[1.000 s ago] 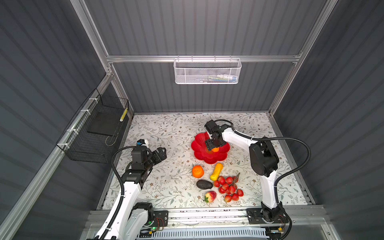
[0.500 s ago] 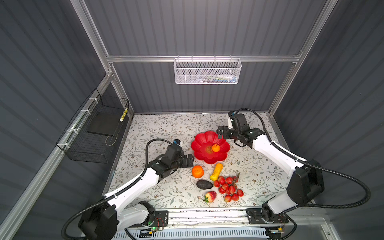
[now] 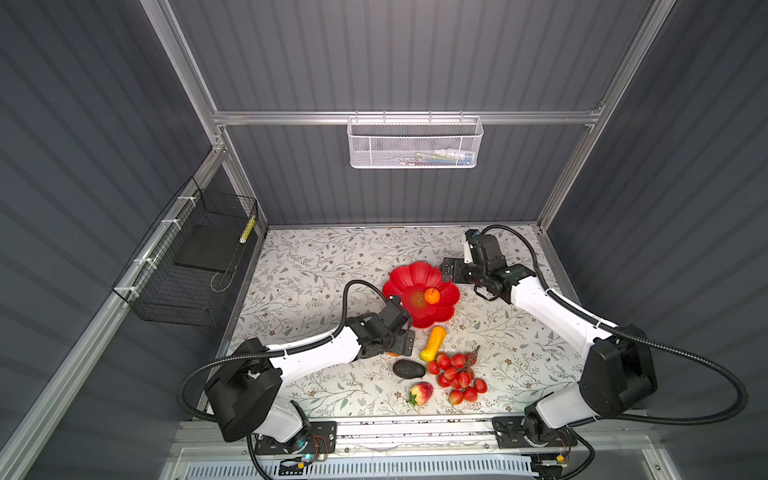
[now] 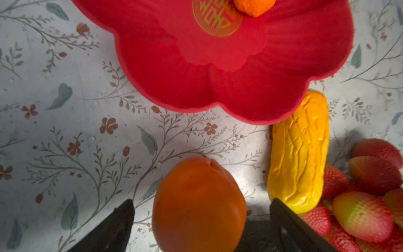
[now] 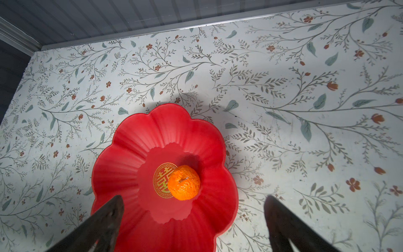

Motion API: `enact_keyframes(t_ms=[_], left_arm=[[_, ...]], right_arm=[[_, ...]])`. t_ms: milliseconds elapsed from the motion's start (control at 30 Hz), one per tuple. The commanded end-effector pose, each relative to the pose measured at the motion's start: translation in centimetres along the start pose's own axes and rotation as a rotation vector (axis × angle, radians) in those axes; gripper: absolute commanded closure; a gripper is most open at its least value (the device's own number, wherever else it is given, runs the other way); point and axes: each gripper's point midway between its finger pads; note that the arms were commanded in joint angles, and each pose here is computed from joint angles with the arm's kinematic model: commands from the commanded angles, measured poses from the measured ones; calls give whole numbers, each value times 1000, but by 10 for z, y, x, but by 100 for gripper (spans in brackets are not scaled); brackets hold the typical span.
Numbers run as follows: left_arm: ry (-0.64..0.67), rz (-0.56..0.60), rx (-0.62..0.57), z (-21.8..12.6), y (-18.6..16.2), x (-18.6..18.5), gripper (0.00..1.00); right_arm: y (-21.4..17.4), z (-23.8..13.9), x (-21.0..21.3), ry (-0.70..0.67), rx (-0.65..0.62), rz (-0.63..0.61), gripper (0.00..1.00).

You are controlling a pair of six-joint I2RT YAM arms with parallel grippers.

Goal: Place and organize the fake fruits in the fruit bowl
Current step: 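Place the tangerine in the red bowl and open the right gripper, then grasp the orange with the left gripper and place it in the bowl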

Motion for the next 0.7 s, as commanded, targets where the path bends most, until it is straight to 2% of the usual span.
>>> enact_keyframes(t_ms=[0,167,333,533,667], left_arm=[[53,31,32,3,-6,6,4],[83,36,23,8,-3,9,28],[123,34,4,4,-1,18,42],[134,17,-66,-31,3,34,45],[85,38,-195,-70,29,29,42]], right_arm=[[2,-4,0,12,-18,16,1],[1,-2,0,19,-17,24,1],[-2,0,0,20,-10,25,1],[-2,3,1,27,-10,35,1],[2,4,1,30,-26,36,1]])
Point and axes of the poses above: each gripper's point midway between its finger pads, its own z axis out along the fingers, its own x axis along the line the jaws close on, y = z × x, and after that the axes turned 15 degrees about -z, right-handed
